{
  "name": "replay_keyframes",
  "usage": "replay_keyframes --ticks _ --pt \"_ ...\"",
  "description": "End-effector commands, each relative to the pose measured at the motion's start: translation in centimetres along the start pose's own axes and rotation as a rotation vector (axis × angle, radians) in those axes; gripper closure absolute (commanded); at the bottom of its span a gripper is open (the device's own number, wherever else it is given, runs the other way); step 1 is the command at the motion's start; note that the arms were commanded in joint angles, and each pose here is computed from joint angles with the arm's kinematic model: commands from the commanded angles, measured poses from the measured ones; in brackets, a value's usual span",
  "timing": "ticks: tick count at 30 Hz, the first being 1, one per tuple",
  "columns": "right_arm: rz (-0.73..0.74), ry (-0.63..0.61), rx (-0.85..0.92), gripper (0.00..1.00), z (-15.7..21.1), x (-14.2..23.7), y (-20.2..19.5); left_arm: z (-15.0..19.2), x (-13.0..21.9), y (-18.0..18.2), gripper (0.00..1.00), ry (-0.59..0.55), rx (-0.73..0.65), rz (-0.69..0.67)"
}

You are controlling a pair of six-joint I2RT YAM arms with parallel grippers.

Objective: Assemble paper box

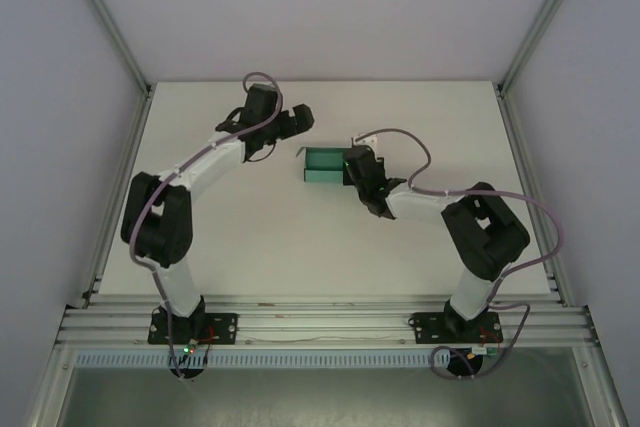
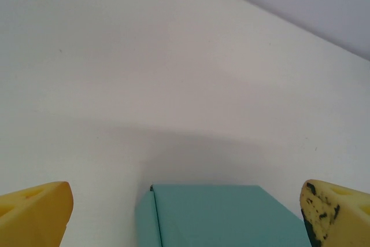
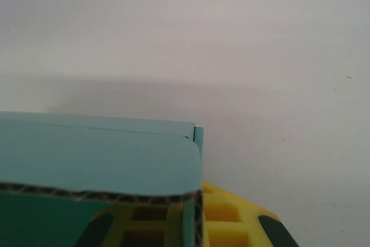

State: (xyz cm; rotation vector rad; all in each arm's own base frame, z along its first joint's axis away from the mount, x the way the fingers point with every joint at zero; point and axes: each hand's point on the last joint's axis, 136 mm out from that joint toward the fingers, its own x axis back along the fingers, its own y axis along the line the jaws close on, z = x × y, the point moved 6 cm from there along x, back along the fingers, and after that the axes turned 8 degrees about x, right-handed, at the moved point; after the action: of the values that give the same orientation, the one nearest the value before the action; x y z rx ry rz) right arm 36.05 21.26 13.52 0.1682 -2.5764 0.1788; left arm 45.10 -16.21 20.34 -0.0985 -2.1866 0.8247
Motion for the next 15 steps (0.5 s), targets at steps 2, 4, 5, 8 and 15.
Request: replay_keyframes --ticks 2,4,5,8,15 --pt "0.009 0.092 0.077 0.92 3.1 -0.2 0.1 2.8 -2.7 0.4 0.05 0.164 0.046 0.022" --pt "0.009 0.094 0.078 0.9 3.3 -0.1 0.2 3.6 -3.4 1.1 0.12 0.189 0.055 0.023" --pt "0.009 0.091 0.077 0.9 3.3 0.0 0.2 4.0 -3.6 1.3 0.12 0.199 0.061 0.029" --pt "0.003 0.089 0.087 0.9 3.7 0.2 0.6 5.3 -4.2 2.4 0.18 0.23 0.083 0.024" --pt "0.038 0.101 0.121 0.85 4.1 1.2 1.0 8.2 -4.8 4.2 0.31 0.286 0.114 0.03"
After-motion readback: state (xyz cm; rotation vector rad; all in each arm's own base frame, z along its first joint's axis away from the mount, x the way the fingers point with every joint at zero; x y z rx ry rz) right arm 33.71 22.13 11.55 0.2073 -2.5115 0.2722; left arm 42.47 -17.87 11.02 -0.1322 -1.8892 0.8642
